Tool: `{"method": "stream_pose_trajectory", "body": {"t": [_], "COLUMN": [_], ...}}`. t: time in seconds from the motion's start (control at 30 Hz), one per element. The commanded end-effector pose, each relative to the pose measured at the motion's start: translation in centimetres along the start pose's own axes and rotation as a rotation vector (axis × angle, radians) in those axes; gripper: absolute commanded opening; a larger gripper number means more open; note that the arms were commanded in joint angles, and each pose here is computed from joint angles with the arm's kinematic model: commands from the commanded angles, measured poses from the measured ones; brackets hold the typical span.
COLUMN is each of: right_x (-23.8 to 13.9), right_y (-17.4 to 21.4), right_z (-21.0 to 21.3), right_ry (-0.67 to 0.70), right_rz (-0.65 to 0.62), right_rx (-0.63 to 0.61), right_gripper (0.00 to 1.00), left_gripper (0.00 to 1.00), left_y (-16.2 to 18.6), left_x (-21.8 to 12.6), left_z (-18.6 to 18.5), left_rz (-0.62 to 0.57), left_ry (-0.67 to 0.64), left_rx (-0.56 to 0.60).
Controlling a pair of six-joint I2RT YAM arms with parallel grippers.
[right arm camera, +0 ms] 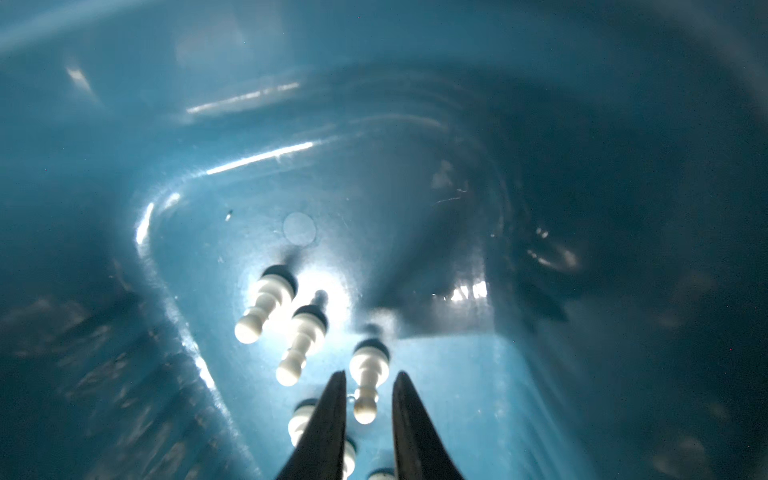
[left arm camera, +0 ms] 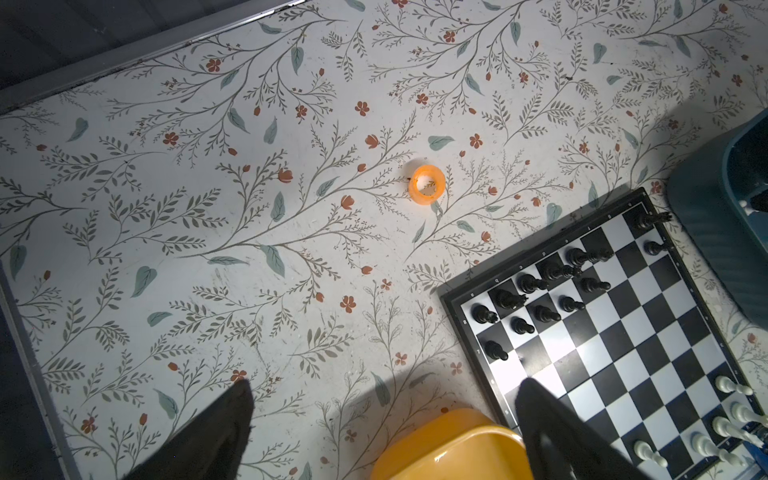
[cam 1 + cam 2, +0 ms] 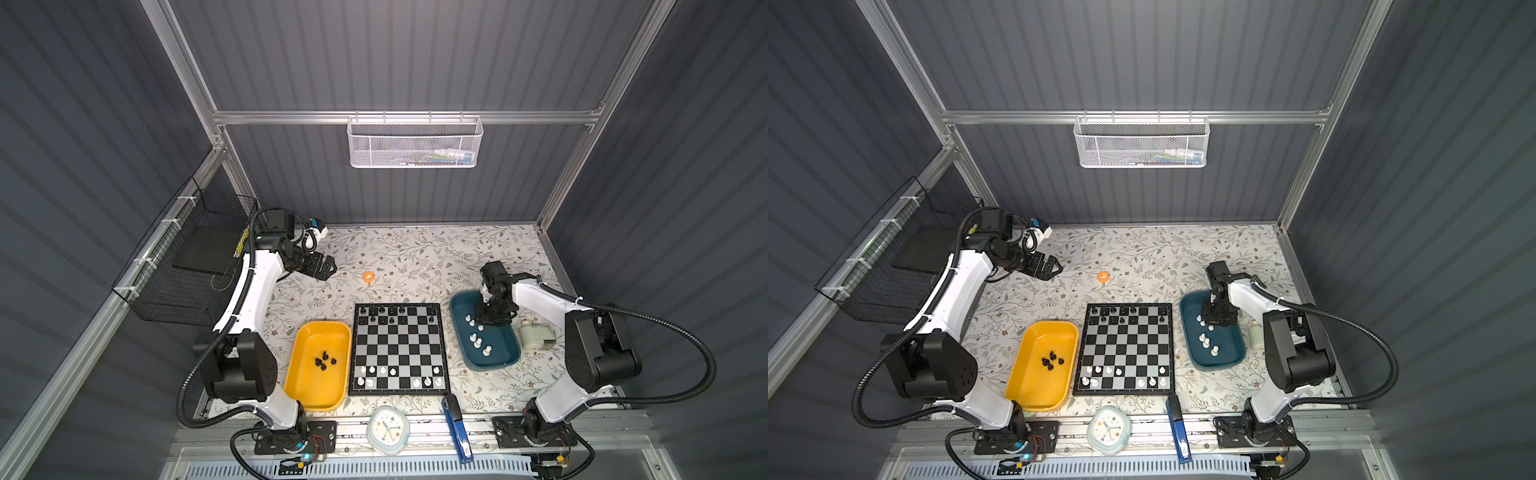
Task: Set up the chess pieces on the board
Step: 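Lower the open right gripper onto a white pawn in the teal tray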
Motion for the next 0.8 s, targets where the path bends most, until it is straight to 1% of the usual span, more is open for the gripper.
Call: {"method": "stream_pose_trajectory", "body": {"t": [0.0,0.27,0.6,0.77], "right_x": [-0.02,0.35,0.76,0.81], "right_y": [0.0,0.21,-0.01,0.15], "right_z": [-0.09,-0.06,0.15,0.03], "right_ry": [0.008,0.007,-0.003,0.004], "right_rz": [0.014,0.03,0.035,0.037], "right_rx": [-0.005,-0.007,-0.011,-0.011], "right_gripper": [0.24,0.24,0.21,0.22], "left_gripper": [1.0,1.0,1.0,1.0], "left_y": [0.12,0.16,0.12,0.32], "left_x": [-0.4,-0.26,-0.28,-0.21], "left_z": [-0.6,-0.6,-0.6,-0.63], "left_rz": [0.007,0.008,0.007,0.01], "left_ry": [0.027,0.029,0.031,0.032], "left_rx": [-0.009,-0.012,-0.008,-0.009]}}
Point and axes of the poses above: each gripper's point midway between its finger pads, its own x axis out along the fingers, its own z axis along the line the jaws close on, y = z × x, the point moved 5 cm from there along -x, back along the fingers, and after that the axes turned 4 degrees about -x, right-handed, at the moved point
